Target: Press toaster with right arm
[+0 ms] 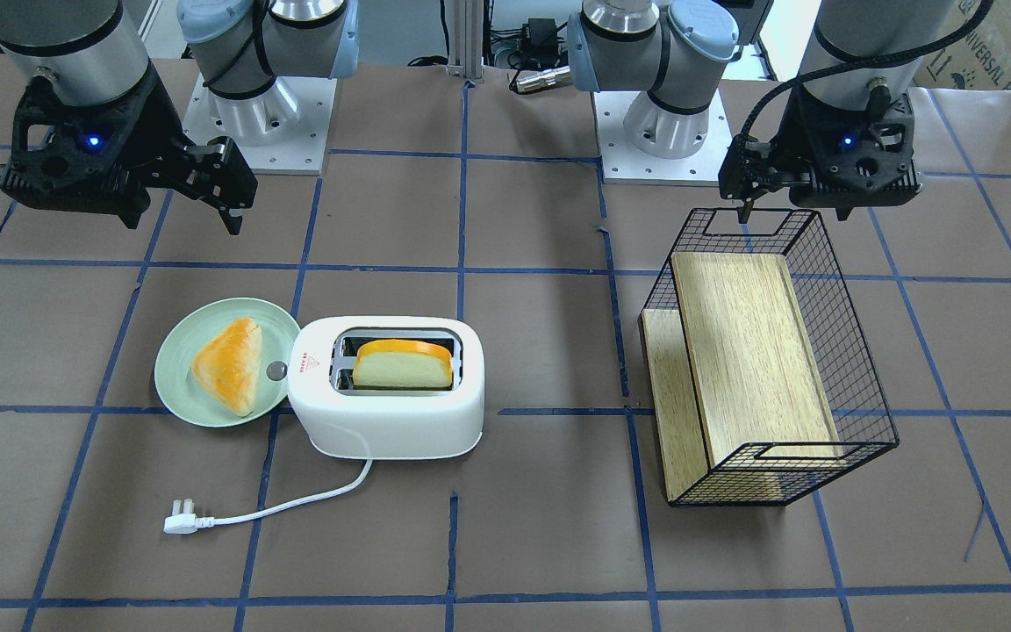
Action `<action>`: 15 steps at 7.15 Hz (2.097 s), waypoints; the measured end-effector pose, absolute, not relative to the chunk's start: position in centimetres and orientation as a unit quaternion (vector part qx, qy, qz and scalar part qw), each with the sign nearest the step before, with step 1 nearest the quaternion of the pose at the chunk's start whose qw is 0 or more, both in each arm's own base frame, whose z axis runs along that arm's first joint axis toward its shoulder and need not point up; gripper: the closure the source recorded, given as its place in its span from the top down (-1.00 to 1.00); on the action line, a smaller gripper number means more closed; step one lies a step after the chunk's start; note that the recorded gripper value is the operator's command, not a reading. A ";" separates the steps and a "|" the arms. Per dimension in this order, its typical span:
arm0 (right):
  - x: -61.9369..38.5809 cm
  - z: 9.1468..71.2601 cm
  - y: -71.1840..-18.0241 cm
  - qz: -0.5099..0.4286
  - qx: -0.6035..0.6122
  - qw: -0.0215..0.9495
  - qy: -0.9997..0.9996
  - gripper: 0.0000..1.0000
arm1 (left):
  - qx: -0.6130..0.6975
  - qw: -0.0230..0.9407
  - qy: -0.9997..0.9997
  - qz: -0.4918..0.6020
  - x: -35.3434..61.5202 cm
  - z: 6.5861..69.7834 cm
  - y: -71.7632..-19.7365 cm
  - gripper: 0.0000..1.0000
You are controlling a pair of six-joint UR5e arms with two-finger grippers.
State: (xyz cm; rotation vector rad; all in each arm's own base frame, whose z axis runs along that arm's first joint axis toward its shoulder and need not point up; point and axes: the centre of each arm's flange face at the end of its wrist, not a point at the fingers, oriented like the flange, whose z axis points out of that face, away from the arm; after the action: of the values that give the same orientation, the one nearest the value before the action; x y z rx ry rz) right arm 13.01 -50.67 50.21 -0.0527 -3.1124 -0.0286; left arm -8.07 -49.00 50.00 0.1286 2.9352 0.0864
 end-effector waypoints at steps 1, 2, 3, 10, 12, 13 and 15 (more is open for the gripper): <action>13.1 50.3 -50.8 -0.006 -0.016 0.014 -1.000 0.04 | 0.044 0.101 0.993 0.029 -8.1 50.0 -49.0 1.00; 13.2 50.6 -50.9 -0.001 -0.014 0.013 -1.000 -0.45 | 0.044 0.101 0.994 0.029 -8.1 50.0 -49.0 1.00; 13.2 51.0 -51.1 0.003 -0.006 0.012 -1.000 -0.72 | 0.044 0.101 0.994 0.029 -8.1 50.0 -49.0 1.00; 14.0 51.4 -56.2 0.018 0.281 0.014 -0.960 -0.84 | 0.044 0.101 0.993 0.029 -8.1 50.0 -49.0 1.00; 15.3 50.2 -57.8 0.002 0.412 0.010 -0.911 -0.84 | 0.044 0.101 0.994 0.029 -8.1 50.0 -49.0 1.00; 15.8 49.4 -58.0 -0.006 0.479 0.009 -0.878 -0.84 | 0.043 0.101 0.994 0.029 -8.1 50.0 -49.0 1.00; 16.4 47.5 -58.6 -0.021 0.582 0.004 -0.813 -0.87 | 0.044 0.101 0.994 0.029 -8.1 50.0 -49.0 1.00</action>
State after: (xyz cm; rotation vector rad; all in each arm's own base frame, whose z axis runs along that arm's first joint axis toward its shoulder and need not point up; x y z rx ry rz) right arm 16.37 -58.60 47.51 1.8240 -2.5482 -0.0667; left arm -8.07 -49.01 50.00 0.1290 2.9351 0.0856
